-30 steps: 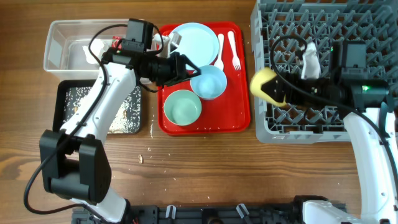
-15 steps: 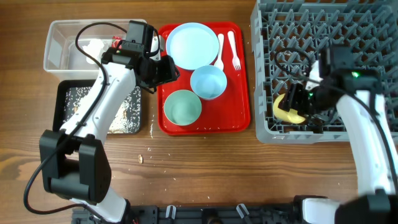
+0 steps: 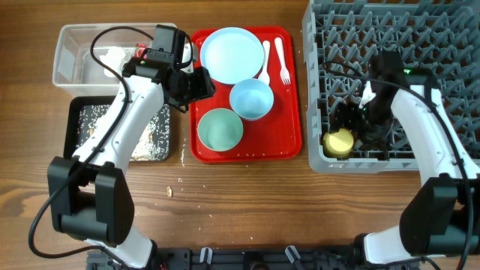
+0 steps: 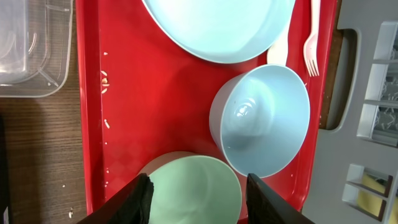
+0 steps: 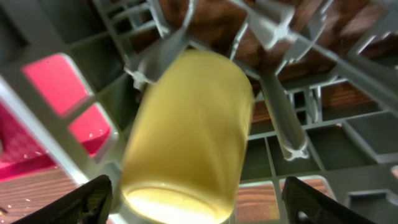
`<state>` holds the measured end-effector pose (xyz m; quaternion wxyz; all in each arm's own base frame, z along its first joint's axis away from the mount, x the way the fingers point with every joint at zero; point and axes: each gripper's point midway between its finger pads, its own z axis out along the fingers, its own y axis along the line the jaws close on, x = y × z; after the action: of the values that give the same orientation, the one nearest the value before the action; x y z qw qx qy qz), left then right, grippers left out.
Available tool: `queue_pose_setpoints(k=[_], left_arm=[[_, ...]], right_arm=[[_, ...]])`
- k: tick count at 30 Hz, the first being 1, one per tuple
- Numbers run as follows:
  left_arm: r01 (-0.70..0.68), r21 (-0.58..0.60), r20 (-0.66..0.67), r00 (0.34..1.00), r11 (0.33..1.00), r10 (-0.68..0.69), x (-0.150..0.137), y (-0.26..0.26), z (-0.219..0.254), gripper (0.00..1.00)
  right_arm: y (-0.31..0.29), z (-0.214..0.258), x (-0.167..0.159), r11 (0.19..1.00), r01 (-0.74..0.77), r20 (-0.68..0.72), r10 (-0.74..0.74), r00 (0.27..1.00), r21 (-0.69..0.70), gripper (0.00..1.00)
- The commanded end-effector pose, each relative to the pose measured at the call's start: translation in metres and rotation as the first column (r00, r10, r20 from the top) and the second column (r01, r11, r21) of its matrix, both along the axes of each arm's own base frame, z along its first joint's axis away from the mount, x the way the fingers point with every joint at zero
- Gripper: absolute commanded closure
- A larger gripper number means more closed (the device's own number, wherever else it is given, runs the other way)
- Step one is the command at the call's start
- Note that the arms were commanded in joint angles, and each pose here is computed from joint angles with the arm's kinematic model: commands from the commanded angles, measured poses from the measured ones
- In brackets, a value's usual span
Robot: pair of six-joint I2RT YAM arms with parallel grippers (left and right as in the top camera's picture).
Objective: Sort waste into correct bins and load items into the dishwasher rack
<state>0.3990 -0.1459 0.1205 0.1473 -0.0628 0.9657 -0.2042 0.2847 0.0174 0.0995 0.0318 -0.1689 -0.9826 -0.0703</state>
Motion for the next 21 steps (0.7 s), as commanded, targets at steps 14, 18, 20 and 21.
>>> queue_pose_setpoints(k=[14, 18, 20, 21], left_arm=[[-0.009, 0.004, 0.056, 0.998, 1.0, 0.009, 0.004, 0.007, 0.02, 0.51], [-0.033, -0.006, 0.1, 0.994, 0.999, 0.034, 0.005, 0.017, 0.037, 0.51], [-0.047, -0.009, 0.115, 0.992, 0.999, 0.047, 0.006, 0.023, 0.044, 0.49], [-0.054, -0.01, 0.12, 0.991, 0.999, 0.054, 0.006, 0.026, 0.046, 0.49]], right_arm=[[0.094, 0.092, 0.093, 0.975, -0.218, 0.394, 0.182, 0.901, 0.049, 0.19], [0.128, 0.063, 0.104, 0.964, -0.258, 0.368, 0.219, 0.904, 0.059, 0.23], [0.14, 0.046, 0.108, 0.958, -0.281, 0.349, 0.244, 0.905, 0.058, 0.26], [0.146, 0.036, 0.11, 0.956, -0.289, 0.336, 0.253, 0.907, 0.059, 0.29]])
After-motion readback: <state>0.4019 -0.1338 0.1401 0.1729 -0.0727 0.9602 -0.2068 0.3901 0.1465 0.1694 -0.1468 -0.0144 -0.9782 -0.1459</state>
